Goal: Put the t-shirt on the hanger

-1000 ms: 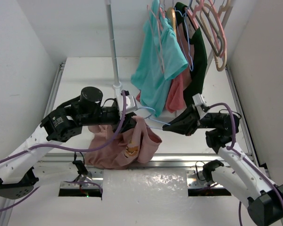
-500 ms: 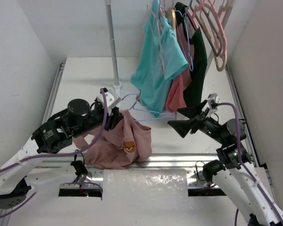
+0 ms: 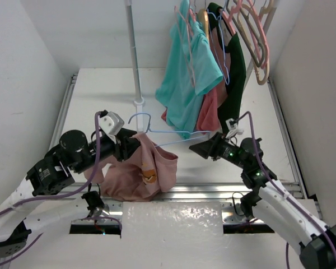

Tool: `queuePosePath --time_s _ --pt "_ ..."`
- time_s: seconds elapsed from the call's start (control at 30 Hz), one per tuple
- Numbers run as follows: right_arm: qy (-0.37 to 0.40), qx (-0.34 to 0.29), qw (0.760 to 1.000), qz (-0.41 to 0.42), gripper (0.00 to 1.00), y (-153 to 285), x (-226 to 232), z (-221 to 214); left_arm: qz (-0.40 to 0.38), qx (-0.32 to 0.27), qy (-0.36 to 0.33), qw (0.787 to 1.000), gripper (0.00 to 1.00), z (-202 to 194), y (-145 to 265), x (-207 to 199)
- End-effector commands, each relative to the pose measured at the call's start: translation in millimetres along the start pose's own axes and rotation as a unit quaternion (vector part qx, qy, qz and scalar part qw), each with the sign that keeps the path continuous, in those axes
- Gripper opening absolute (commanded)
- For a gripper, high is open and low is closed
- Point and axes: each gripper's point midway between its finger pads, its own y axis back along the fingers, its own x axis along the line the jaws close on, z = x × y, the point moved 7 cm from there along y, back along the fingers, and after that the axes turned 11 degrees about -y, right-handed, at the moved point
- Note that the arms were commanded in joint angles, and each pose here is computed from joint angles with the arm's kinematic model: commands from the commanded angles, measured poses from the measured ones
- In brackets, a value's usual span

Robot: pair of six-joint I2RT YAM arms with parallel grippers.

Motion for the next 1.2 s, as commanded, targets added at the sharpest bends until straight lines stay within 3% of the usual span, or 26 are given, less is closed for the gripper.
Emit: queuePosePath --time_s 0.0,0.1,0.2,0.33,0.43,0.47,0.53,0.6,0.63,0.73,0.8,0.87,0.97,1.17 --pt "-0.009 0.041 0.994 0.098 0.72 -8 38 -14 -0.001 -0.073 0.026 0.997 0.00 26 -1 -1" --pt "-0.015 0.078 0.990 0.120 0.73 -14 44 -34 0.000 -0.077 0.030 0.997 0.00 28 -5 -1" --pt "-0.010 0.077 0.988 0.131 0.71 -16 42 -43 -0.010 -0.084 0.032 0.996 0.00 30 -8 -3" --pt "-0.008 0.091 0.986 0.140 0.62 -25 47 -48 -0.021 -0.087 0.032 0.996 0.00 29 -12 -6" --pt "-0.008 0.101 0.985 0.137 0.49 -33 47 -56 -0.022 -0.095 0.032 0.995 0.00 31 -10 -6" --pt "-0.005 0.105 0.985 0.136 0.41 -35 48 -60 -0.022 -0.096 0.032 0.995 0.00 31 -10 -6" --pt "-0.003 0.105 0.985 0.134 0.39 -39 46 -62 -0.022 -0.099 0.030 0.994 0.00 31 -8 -6" --pt "0.000 0.107 0.985 0.138 0.06 -39 47 -64 -0.017 -0.095 0.031 0.995 0.00 30 -8 -5" --pt "0.002 0.103 0.984 0.142 0.00 -37 48 -63 -0.009 -0.093 0.031 0.995 0.00 29 -8 -3" --pt "0.021 0.069 0.989 0.128 0.00 -27 41 -59 0.018 -0.079 0.035 0.996 0.00 23 -8 2" --pt "0.052 0.034 0.995 0.077 0.00 -22 22 -56 0.031 -0.074 0.041 0.996 0.00 19 -7 4" --pt "0.104 -0.034 0.993 0.052 0.00 -14 20 -38 0.030 -0.071 0.045 0.996 0.00 16 -5 3" --pt "0.163 -0.082 0.983 0.008 0.00 -5 19 -18 0.024 -0.078 0.052 0.995 0.00 14 1 2" --pt "0.220 -0.120 0.967 -0.053 0.00 5 31 16 0.026 -0.093 0.063 0.993 0.00 6 15 1"
